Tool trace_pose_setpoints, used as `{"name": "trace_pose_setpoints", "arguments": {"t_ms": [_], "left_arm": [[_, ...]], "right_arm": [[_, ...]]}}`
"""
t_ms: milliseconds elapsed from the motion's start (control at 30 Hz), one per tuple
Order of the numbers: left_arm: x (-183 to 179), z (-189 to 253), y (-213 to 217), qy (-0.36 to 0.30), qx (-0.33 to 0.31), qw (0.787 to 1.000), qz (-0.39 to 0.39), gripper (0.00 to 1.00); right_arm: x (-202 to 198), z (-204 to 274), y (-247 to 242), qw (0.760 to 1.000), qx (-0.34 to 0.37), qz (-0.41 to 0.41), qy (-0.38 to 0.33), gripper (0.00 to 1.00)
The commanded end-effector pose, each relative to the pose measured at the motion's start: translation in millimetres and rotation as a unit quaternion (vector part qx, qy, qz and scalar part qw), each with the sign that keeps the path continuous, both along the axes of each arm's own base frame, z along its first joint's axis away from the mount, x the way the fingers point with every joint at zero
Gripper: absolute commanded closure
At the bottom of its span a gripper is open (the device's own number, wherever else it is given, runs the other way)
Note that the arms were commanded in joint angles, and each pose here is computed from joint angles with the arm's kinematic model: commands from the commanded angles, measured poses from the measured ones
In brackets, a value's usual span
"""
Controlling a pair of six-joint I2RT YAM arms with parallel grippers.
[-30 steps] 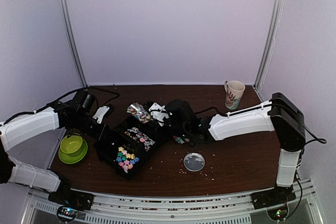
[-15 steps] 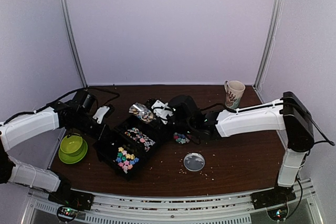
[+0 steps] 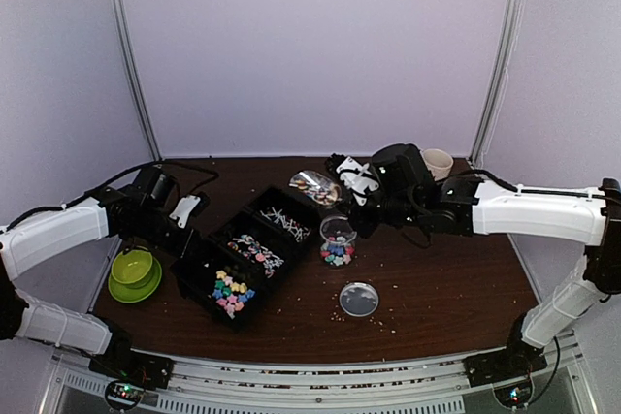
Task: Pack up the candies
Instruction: Place the fake candies in the packing box.
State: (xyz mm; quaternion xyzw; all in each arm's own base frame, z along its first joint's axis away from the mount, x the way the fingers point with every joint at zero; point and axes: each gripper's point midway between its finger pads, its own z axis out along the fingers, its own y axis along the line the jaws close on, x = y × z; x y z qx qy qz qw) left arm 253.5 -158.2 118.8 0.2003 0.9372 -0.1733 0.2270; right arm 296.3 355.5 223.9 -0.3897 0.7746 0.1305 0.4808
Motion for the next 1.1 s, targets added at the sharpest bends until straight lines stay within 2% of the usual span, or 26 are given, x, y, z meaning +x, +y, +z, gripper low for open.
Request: {"name": "trace_pose_setpoints", "arguments": {"t_ms": [0,500,1067], "left_arm": [[18.6,27.1,-4.5,-0.051,-0.033,0.998,0.015,1.0],[18.8,27.2,-4.8,-0.049,-0.036,0.998,0.016,1.0],[18.0,29.2,-6.4,-0.05,-0.042,0.998,0.013,1.0]], "right_arm": [[-6.6,-5.7,-40.6,0.999,-0.035,-0.032,0.027,1.0],[-31.2,-19.9,-104.9,0.985,-0.138,-0.077,0.074,1.0],[-29.2,-17.7,-112.5,0.969,-0.21,-0.083,0.098,1.0]]}}
